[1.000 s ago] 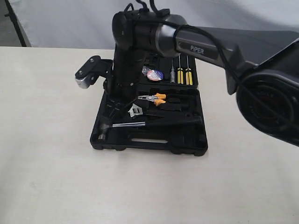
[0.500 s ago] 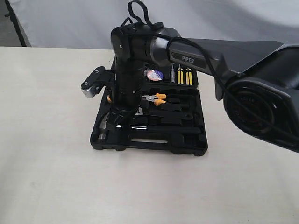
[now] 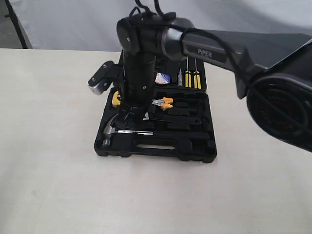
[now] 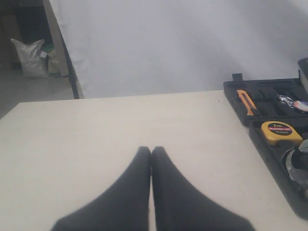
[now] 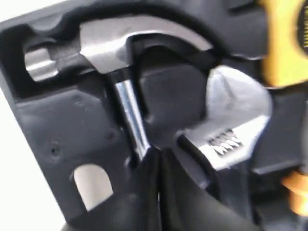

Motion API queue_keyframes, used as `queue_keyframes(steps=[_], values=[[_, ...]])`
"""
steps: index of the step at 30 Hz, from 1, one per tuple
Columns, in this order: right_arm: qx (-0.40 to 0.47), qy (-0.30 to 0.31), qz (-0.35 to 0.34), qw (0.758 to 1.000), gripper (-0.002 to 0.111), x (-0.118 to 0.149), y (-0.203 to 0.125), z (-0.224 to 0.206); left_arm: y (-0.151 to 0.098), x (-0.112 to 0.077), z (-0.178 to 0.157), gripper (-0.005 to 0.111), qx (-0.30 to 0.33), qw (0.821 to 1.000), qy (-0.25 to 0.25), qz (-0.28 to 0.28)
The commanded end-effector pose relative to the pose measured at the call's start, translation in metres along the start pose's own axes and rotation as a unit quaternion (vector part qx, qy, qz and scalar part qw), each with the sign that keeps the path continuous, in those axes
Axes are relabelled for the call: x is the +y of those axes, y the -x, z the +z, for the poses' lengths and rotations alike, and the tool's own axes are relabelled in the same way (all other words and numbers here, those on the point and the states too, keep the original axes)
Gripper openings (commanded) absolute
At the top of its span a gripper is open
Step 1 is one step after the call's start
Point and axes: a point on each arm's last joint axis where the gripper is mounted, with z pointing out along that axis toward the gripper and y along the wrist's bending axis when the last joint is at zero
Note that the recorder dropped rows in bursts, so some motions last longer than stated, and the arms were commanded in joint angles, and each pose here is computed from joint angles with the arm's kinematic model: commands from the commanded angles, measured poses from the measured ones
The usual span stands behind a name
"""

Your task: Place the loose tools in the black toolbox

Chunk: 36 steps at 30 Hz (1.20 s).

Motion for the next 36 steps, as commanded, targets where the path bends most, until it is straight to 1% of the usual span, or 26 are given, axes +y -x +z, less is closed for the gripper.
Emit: queue_keyframes(steps=[1, 6, 13, 19, 23, 25, 28, 32, 36], values=[[-0.016, -0.031, 0.012, 0.999, 0.0, -0.006, -0.006, -0.035, -0.002, 0.0, -0.001, 0.001, -0.003, 1.0, -0.007, -0.011], [-0.01, -0.025, 0.027, 0.999, 0.0, -0.009, -0.008, -0.028, -0.002, 0.0, -0.001, 0.001, -0.003, 1.0, -0.007, -0.011], [0.053, 0.006, 0.044, 0.998, 0.0, -0.007, -0.03, 0.011, -0.002, 0.0, -0.001, 0.001, -0.003, 1.0, -0.007, -0.011], [0.057, 0.005, 0.07, 0.996, 0.0, -0.013, -0.047, 0.035, -0.002, 0.0, -0.001, 0.001, -0.003, 1.0, -0.007, -0.011], [0.062, 0.005, 0.087, 0.994, 0.0, -0.015, -0.051, 0.038, -0.002, 0.0, -0.001, 0.001, -0.003, 1.0, -0.007, -0.011], [0.054, 0.001, 0.088, 0.995, 0.0, -0.015, -0.051, 0.03, -0.002, 0.0, -0.001, 0.001, -0.003, 1.0, -0.007, -0.011], [0.03, -0.013, 0.094, 0.995, 0.0, -0.016, -0.049, 0.007, -0.002, 0.0, -0.001, 0.001, -0.003, 1.0, -0.007, -0.011], [-0.021, -0.041, 0.102, 0.994, 0.0, -0.015, -0.049, -0.041, -0.002, 0.0, -0.001, 0.001, -0.003, 1.0, -0.007, -0.011], [-0.077, -0.08, 0.128, 0.986, 0.0, -0.012, -0.055, -0.098, -0.002, 0.0, -0.001, 0.001, -0.003, 1.0, -0.007, -0.011]])
